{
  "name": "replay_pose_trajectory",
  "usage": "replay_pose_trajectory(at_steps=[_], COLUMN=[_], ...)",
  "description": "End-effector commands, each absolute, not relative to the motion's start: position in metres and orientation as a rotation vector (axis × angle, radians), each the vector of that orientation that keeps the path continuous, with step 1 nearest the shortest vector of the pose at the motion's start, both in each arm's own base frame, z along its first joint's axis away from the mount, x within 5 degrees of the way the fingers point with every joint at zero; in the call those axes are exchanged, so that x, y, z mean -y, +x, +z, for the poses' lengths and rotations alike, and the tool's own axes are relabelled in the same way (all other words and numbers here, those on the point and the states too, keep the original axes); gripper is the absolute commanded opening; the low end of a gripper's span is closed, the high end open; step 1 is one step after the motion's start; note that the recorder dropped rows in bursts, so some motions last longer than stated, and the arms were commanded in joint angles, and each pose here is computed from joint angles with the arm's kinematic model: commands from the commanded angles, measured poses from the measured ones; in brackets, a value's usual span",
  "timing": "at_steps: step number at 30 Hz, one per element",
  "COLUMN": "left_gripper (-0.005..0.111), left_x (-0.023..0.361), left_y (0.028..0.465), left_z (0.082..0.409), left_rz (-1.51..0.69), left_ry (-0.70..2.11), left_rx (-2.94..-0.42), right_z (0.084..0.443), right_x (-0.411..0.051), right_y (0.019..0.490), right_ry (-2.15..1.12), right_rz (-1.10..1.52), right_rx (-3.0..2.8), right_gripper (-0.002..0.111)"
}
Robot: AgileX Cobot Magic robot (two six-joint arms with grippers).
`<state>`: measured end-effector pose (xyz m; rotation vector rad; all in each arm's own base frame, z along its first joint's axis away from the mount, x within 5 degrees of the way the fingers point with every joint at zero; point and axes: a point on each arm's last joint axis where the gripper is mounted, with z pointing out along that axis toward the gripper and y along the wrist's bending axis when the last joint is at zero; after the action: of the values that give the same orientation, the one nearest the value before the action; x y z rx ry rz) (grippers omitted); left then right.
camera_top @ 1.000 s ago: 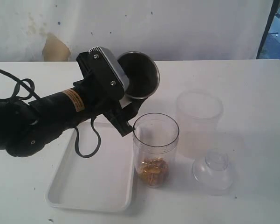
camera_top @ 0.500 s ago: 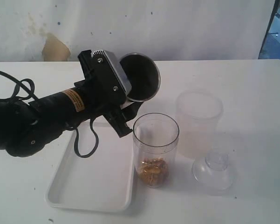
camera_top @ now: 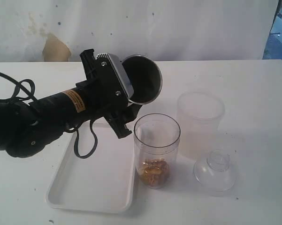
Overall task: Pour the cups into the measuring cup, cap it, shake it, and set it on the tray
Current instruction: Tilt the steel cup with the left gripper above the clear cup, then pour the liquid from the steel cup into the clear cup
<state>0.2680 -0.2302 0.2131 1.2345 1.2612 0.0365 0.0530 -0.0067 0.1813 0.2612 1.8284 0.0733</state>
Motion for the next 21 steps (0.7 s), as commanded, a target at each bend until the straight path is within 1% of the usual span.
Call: replay_pose_trajectory(at_steps=[1, 7, 21], left_gripper=[0.000, 0.000, 0.000], left_x=[0.2322, 0.2332, 0.2332], left_y=[0.2677, 0.2666, 0.2666], left_z=[0.2305, 0.2304, 0.2304], left_rz=[0.058, 0.119, 0.171], left_ry=[1.197, 1.261, 1.300], left_rx=[-1.155, -1.087, -1.044], right_z=[0.1816, 0.1816, 0.1816], right_x=[0.0064, 0.0064, 0.0064], right_y=[0.0530, 0.0530, 0.0530], right_ry=[0.257, 0.257, 0.257], right_rz=[0.079, 0.079, 0.079], right_rx=[-1.816, -1.816, -1.816], right_gripper=[0.000, 0.000, 0.000])
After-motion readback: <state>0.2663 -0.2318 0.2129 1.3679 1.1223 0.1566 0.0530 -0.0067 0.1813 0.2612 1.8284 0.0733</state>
